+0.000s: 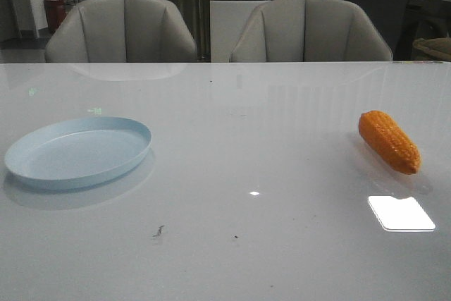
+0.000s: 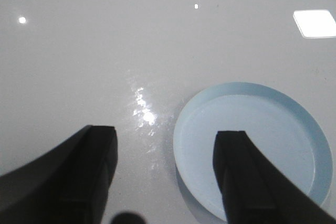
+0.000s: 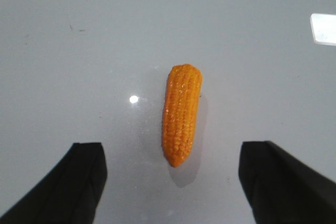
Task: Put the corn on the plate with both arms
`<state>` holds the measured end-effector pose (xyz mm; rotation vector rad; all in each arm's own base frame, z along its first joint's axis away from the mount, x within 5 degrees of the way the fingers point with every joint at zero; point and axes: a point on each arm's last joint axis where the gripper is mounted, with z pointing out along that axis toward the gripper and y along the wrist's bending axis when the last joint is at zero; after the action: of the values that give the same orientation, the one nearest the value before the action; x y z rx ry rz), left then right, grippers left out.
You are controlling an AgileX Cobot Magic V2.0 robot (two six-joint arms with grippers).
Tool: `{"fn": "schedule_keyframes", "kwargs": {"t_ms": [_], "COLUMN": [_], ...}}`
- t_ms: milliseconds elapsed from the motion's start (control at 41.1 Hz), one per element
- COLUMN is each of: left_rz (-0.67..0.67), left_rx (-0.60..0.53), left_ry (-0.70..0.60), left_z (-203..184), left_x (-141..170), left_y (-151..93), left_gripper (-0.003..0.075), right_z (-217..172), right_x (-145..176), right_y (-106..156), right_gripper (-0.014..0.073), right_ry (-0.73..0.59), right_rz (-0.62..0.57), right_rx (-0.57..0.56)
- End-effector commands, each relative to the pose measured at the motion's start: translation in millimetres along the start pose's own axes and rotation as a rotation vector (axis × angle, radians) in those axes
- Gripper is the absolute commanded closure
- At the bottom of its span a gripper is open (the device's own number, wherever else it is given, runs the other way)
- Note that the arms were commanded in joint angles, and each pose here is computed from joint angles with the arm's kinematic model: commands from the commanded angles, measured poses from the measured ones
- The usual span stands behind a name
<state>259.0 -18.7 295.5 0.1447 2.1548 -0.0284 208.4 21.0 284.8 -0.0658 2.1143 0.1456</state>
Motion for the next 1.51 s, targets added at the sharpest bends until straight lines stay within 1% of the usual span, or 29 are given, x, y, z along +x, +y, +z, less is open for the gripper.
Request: {"fn": "schedule_keyframes", "kwargs": {"t_ms": [0, 146, 316, 462, 583, 705, 851, 1288, 1361, 1385, 1458, 1483], "left_rz": [-0.020, -0.018, -0.017, -0.007, -0.003, -0.005, -0.006, -0.009, -0.009, -0.009, -0.007, -0.007], "left_rx": [0.011, 0.036, 0.058, 0.068, 0.074, 0.080, 0.082, 0.086, 0.086, 0.086, 0.088, 0.089], "left_ry": [-0.004, 0.158, 0.323, 0.465, 0.566, 0.630, 0.673, 0.731, 0.733, 0.735, 0.741, 0.745], "left_z": [2, 32, 75, 116, 149, 170, 184, 202, 203, 203, 202, 202], "left_x": [-31, -51, -62, -58, -47, -35, -22, -4, -3, -3, -3, -2], "left_y": [1, 1, 2, 3, 3, 2, 2, 1, 1, 1, 1, 1], "left_gripper": [0.0253, 0.0253, 0.0253, 0.0253, 0.0253, 0.0253, 0.0253, 0.0261, 0.0292, 0.0317, 0.0422, 0.0476], "right_z": [-5, -5, -5, -5, -5, -5, -5, -5, -5, -5, -5, -5], "right_x": [-13, -10, -8, -6, -6, -4, -3, -3, -3, -3, -3, -3], "right_y": [1, 2, 3, 3, 3, 4, 4, 4, 4, 4, 4, 4], "right_gripper": [-0.0029, -0.0029, -0.0029, -0.0029, -0.0029, -0.0029, -0.0029, -0.0029, -0.0029, -0.0029, -0.0029, -0.0029], "right_ry": [-0.070, -0.041, -0.009, 0.003, 0.012, 0.032, 0.045, 0.045, 0.045, 0.045, 0.045, 0.045], "right_rz": [0.034, 0.051, 0.057, 0.056, 0.056, 0.056, 0.056, 0.055, 0.055, 0.055, 0.055, 0.055], "right_rx": [-0.003, -0.016, -0.026, -0.030, -0.032, -0.037, -0.041, -0.041, -0.041, -0.041, -0.041, -0.041]}}
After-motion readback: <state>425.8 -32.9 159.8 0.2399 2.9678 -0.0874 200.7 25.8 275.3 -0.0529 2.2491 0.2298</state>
